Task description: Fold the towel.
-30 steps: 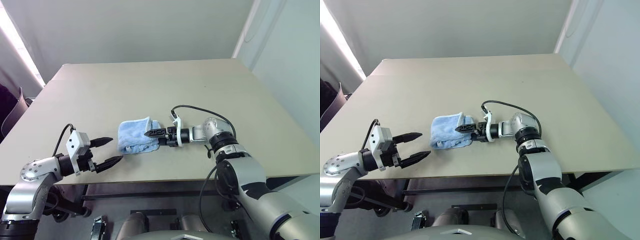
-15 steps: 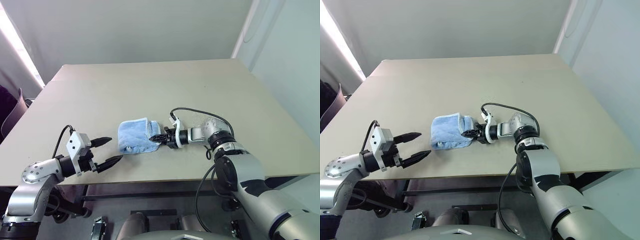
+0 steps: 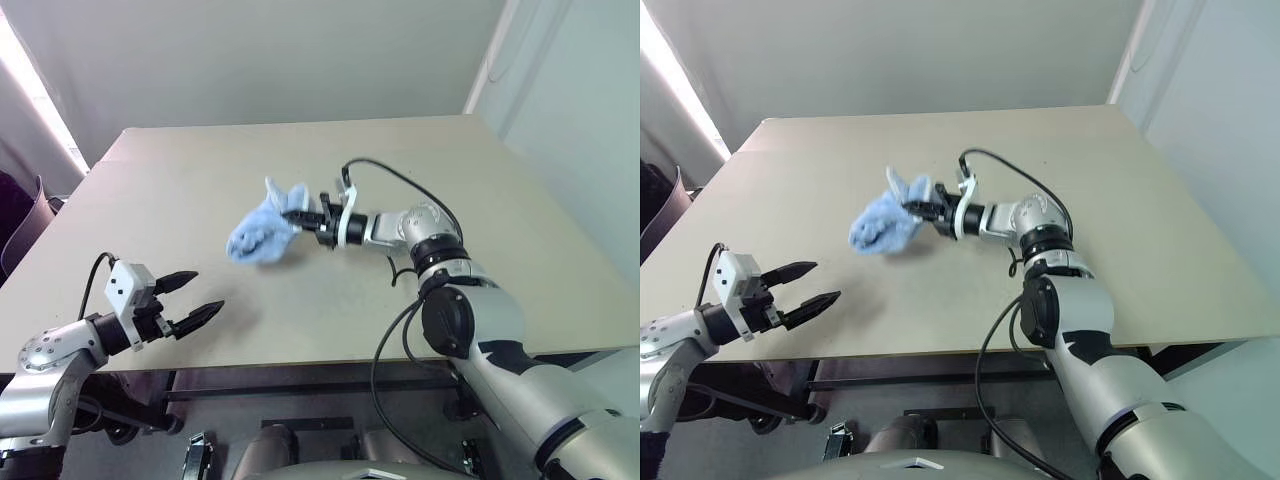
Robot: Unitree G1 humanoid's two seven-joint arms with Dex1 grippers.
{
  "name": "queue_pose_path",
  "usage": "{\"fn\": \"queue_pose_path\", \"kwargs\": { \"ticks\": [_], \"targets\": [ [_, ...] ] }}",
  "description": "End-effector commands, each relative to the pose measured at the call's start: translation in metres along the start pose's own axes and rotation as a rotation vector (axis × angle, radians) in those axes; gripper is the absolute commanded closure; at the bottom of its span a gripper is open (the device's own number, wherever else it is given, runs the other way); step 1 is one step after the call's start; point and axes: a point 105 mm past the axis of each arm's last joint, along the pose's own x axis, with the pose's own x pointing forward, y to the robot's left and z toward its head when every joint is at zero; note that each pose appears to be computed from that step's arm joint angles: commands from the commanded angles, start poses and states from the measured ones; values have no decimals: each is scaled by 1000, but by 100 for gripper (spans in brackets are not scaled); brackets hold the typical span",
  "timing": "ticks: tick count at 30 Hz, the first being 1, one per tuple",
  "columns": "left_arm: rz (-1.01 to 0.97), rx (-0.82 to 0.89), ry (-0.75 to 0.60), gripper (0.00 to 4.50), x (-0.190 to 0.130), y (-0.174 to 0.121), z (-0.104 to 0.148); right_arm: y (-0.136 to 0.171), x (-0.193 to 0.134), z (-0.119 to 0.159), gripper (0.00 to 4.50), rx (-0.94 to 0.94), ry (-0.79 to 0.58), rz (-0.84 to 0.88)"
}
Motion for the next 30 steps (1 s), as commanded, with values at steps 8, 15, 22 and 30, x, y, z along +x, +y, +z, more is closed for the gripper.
{"fn": "queue_pose_path", "kwargs": {
  "ticks": [8,15,22,30],
  "targets": [
    [68,30,-18,12,-12,3,6,-56,-5,15,449,22,-246,-289],
    [82,28,-7,12,-16,5,5,-78,-8,0,449,-77,-187,-386],
    [79,28,-1,12,-15,9,6,-76,-14,3,219,22,-205,-345],
    [61,34,10,12,-12,12,8,-79,-38,20,4,149,-272,-352]
  ]
}}
